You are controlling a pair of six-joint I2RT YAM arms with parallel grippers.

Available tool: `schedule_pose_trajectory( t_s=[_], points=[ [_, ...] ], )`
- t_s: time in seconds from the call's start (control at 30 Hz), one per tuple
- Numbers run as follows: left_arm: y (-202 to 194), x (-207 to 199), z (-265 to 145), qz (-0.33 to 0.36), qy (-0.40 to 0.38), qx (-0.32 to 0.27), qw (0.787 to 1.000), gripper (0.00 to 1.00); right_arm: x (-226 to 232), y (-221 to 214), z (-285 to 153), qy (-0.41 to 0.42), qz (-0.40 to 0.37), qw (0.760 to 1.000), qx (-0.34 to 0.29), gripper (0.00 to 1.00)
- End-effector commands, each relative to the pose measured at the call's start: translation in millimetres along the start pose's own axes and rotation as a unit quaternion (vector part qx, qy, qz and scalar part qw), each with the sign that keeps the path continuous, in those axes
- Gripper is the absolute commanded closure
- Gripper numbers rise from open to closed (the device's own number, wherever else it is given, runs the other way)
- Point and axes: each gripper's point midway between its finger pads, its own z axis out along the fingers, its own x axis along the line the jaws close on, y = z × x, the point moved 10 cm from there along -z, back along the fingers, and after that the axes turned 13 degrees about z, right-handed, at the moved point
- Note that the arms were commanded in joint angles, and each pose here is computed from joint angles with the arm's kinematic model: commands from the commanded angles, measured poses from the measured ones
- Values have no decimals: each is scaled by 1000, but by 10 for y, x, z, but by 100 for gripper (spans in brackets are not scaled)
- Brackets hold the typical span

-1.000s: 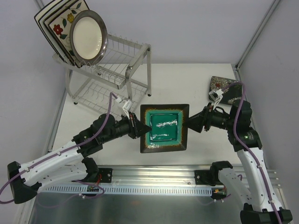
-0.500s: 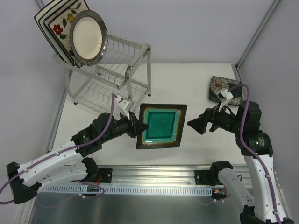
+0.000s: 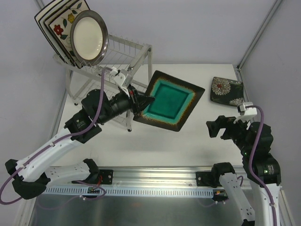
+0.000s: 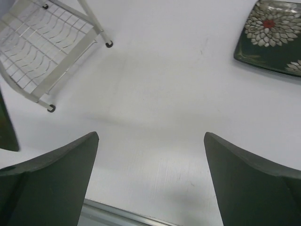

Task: Load the plates into the dish rack
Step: Pass the plate from the right arm to the left, then insert the plate into the dish rack

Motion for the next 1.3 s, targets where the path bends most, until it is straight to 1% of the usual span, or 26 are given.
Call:
schedule_pose_trajectory(
  t_s=[0.0,0.07,0.1,0.17,0.2,0.27,0.33,0.37,0.43,0.47,0.53,0.6,0.67,0.7,0.8,0.87,0.97,1.0,1.17,1.27],
  points=[
    [998,26,-48,27,-30,-190,981,100,-104,-31,-51,-57,4,998,-32,0],
    [1100,129,64,27,-28,-191,981,100,-116,-69,-62,-60,4,998,-24,0],
    [1284,114,32,35,-34,-212,976,100,-121,-83,-67,-60,4,998,-22,0],
    [1380,140,148,50,-40,-215,975,100,-131,-114,-82,-61,4,998,-19,0],
    [1547,124,120,59,-42,-235,969,100,-136,-119,-89,-62,2,998,-20,0],
    [1708,142,181,68,-43,-250,965,100,-151,-143,-104,-66,0,998,-22,0],
    [1758,193,284,76,-37,-251,964,100,-157,-166,-105,-65,0,998,-17,0],
    [1876,188,254,82,-35,-266,960,100,-159,-172,-103,-65,0,998,-15,0],
    [1923,236,336,90,-30,-269,959,100,-156,-187,-101,-60,0,998,-11,0],
    [2029,258,299,96,-21,-283,954,100,-160,-200,-95,-60,1,998,-10,0],
    [2091,314,327,103,-4,-291,951,100,-150,-202,-94,-54,1,999,-8,1],
    [2212,383,279,114,30,-317,941,100,-152,-217,-80,-51,1,999,-3,1],
    [2245,499,268,116,67,-330,934,100,-150,-224,-71,-48,2,999,0,1],
    [2299,530,232,121,79,-346,927,100,-150,-232,-59,-46,2,999,2,1],
    [2379,700,156,126,124,-369,912,100,-141,-243,-38,-37,2,999,10,0],
    [2394,788,126,136,148,-375,905,100,-139,-250,-26,-34,3,999,14,1],
    [2453,906,7,159,187,-395,885,100,-136,-253,-18,-31,2,999,17,0],
    [2481,965,-66,172,212,-401,875,100,-134,-252,-17,-29,0,999,17,0],
    [2520,1131,-291,206,274,-429,836,100,-135,-254,-12,-28,0,999,19,0],
    [2539,1238,-437,215,306,-436,819,100,-138,-261,-1,-28,-1,999,23,0]
  ],
)
